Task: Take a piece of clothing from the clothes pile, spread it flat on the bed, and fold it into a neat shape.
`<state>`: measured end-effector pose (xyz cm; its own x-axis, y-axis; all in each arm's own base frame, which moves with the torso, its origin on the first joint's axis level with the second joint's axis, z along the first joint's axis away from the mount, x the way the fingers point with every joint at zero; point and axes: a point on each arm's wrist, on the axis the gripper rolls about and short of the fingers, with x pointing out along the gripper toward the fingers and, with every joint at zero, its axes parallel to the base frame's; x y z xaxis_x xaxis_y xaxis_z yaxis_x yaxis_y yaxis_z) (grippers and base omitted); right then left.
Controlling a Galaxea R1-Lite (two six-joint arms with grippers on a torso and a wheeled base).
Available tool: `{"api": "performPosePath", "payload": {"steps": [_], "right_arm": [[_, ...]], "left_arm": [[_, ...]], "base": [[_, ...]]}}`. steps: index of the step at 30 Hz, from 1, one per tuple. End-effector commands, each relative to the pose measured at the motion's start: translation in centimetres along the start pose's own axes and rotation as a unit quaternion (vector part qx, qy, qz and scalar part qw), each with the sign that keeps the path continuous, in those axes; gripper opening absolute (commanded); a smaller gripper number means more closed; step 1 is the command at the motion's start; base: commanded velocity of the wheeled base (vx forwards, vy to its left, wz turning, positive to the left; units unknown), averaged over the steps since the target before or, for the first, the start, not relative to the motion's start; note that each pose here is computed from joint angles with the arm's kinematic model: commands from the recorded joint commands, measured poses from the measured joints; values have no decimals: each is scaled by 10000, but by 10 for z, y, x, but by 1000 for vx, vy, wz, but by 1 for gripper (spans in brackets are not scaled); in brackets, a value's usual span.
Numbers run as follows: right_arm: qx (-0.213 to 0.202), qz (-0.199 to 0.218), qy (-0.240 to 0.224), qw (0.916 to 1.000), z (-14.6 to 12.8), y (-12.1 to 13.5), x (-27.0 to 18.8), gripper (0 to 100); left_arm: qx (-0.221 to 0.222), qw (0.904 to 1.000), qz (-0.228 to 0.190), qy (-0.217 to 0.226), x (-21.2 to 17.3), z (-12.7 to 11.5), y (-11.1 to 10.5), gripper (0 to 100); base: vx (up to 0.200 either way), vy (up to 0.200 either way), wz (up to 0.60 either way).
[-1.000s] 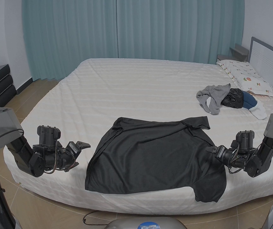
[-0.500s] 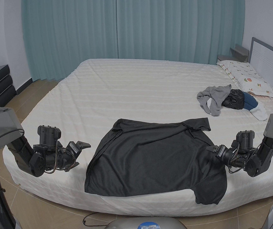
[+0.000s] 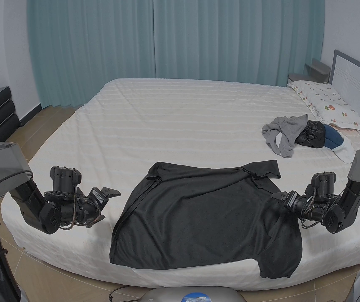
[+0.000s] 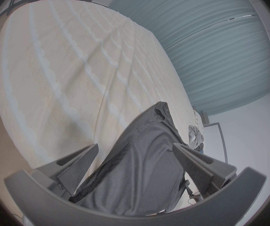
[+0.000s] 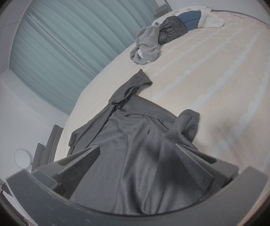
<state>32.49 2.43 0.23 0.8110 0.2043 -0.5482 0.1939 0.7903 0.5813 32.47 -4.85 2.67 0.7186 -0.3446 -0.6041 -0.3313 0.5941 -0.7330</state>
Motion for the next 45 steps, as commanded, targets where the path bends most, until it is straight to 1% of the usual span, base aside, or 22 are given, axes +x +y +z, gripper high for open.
{"api": "performPosePath", "payload": {"steps": [1,11,13,21,25,28,36,42,43,45], "right_arm": [[-8,9,-4,10000,0,1,0,100],[-8,15,1,10000,0,1,0,100],[-9,14,-10,10000,0,1,0,100],[-53,116,-89,9999,3,9,-8,100],[-42,83,-58,9999,2,7,-5,100],[-40,73,-46,10000,1,6,-4,100],[-39,69,-40,10000,1,5,-3,100],[-41,70,-19,10000,0,5,-3,100],[-37,65,-23,10000,1,5,-3,100],[-29,65,-23,10000,1,5,-3,100]], "left_arm": [[-3,10000,0,18,0,-1,0,100],[3,10000,-4,14,0,-1,-1,100],[-49,10000,-20,-5,1,0,-1,100],[-105,9999,-31,-94,-1,3,-2,100],[-101,9999,-21,-52,0,2,-1,100],[-92,9999,-36,-55,-1,2,-2,100],[-80,10000,-37,-34,1,1,-2,100],[-48,9999,-113,-94,3,5,-7,100],[-13,9997,-184,-188,7,10,-12,100],[7,9994,-248,-240,10,13,-16,100]], "base": [[0,0,0],[0,-200,0],[0,-200,0],[0,0,0],[0,0,0],[200,0,0],[0,0,0],[0,0,0],[0,0,0],[0,0,0]]}}
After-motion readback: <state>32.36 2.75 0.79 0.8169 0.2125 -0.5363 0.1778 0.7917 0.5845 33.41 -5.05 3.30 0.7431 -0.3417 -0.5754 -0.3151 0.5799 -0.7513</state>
